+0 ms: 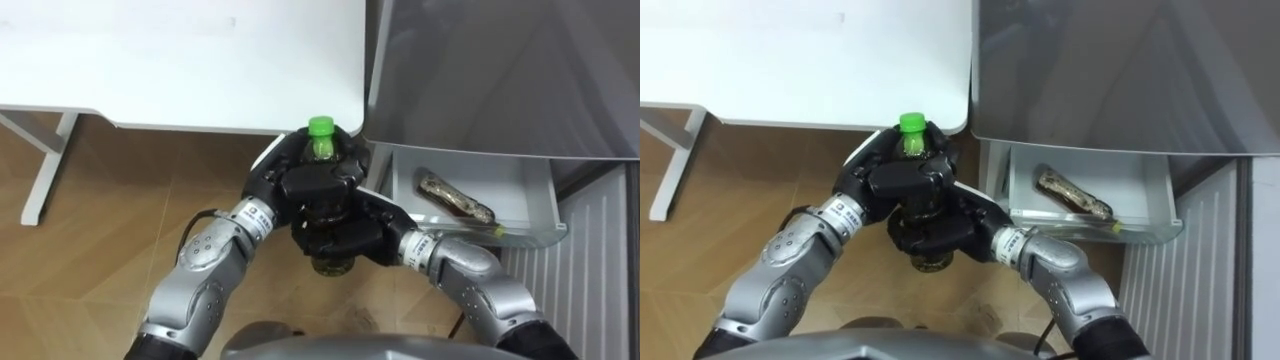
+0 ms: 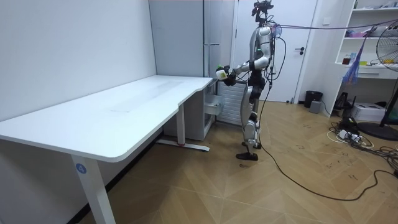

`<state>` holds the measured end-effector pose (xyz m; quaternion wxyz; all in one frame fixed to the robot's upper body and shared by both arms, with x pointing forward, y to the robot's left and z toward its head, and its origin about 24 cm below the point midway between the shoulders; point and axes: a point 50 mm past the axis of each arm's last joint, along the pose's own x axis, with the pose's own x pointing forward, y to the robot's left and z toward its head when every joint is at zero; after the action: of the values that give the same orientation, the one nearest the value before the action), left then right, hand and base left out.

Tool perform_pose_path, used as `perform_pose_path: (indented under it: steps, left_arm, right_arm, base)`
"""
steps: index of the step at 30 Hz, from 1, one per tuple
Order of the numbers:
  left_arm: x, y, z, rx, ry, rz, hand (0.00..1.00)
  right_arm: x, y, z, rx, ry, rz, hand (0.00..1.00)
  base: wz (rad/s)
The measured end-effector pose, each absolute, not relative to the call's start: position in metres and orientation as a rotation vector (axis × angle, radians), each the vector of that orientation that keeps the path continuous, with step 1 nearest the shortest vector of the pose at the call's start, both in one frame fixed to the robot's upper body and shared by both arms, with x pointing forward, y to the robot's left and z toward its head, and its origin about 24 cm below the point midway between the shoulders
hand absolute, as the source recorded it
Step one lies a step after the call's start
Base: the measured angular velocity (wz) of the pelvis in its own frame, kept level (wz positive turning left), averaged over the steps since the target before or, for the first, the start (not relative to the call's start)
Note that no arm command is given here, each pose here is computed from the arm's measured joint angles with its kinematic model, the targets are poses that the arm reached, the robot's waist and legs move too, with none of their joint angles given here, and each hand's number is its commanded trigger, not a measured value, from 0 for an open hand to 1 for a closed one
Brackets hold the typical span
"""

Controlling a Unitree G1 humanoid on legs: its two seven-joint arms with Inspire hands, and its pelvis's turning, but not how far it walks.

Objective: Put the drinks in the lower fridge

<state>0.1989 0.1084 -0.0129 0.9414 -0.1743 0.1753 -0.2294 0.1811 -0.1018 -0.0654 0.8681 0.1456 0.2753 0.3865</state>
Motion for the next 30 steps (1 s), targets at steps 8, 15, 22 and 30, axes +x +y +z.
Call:
perform_pose_path:
  steps: [8, 15, 22, 30]
  left_arm:
    - [0.201, 0.111, -0.008, -0.352, 0.33, -0.461, 0.0]
    - [0.203, 0.112, -0.002, -0.351, 0.291, -0.458, 0.0]
    - [0.205, 0.111, 0.004, -0.354, 0.24, -0.456, 0.0]
    - [0.207, 0.112, 0.014, -0.346, 0.171, -0.444, 0.0]
  right_arm:
    - [0.177, -0.104, -0.067, 0.337, 0.58, 0.788, 1.0]
    - [0.171, -0.109, -0.073, 0.33, 0.614, 0.764, 1.0]
    - [0.167, -0.108, -0.078, 0.319, 0.646, 0.746, 1.0]
    - [0.163, -0.108, -0.085, 0.313, 0.686, 0.738, 1.0]
  base:
    - [0.0]
    - [0.0]
    - [0.0]
    - [0.0]
